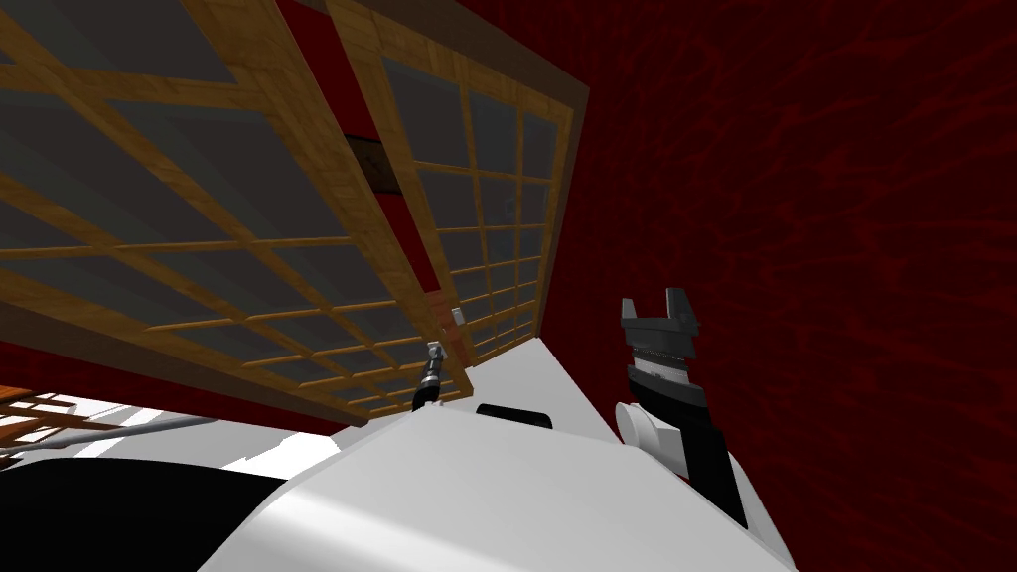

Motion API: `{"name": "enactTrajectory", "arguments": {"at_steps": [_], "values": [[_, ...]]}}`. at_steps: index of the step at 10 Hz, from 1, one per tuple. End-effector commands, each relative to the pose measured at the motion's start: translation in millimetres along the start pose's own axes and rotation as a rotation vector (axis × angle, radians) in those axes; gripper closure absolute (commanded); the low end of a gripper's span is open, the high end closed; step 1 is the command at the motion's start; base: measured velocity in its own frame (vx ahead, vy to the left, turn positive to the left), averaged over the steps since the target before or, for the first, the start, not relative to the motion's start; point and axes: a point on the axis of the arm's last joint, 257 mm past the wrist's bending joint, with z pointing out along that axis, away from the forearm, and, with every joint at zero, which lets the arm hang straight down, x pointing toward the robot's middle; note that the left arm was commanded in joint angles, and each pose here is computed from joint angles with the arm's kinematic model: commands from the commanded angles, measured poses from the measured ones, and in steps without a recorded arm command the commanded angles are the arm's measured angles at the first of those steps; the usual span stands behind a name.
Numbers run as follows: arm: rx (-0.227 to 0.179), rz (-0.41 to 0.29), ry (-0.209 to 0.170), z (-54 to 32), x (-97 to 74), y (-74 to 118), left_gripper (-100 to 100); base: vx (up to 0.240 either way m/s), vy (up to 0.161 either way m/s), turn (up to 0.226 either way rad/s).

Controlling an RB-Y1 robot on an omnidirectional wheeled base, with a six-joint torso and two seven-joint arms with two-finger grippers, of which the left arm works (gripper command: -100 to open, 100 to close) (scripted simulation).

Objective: Pull the door open

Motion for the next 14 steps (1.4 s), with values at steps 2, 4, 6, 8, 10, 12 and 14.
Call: {"name": "enactTrajectory", "arguments": {"at_steps": [2,4,6,8,10,12,14], "values": [[-0.015,-0.062,-0.021,-1.8,-14.4,11.4,100,-0.034,0.014,-0.041],[-0.015,-0.064,-0.021,-1.8,-14.4,11.4,100,-0.025,0.016,-0.024],[-0.01,-0.141,-0.02,0.7,-12.5,8.1,100,-0.05,0.002,-0.051],[-0.007,-0.199,-0.02,2.0,-11.6,6.5,100,-0.048,0.009,-0.046],[-0.004,-0.247,-0.02,3.2,-10.7,5.0,100,-0.05,0.021,-0.05],[-0.001,-0.293,-0.019,4.5,-9.8,3.4,100,-0.042,0.005,-0.042],[0.002,-0.337,-0.018,5.7,-8.8,1.7,100,-0.026,-0.001,-0.015]]}}
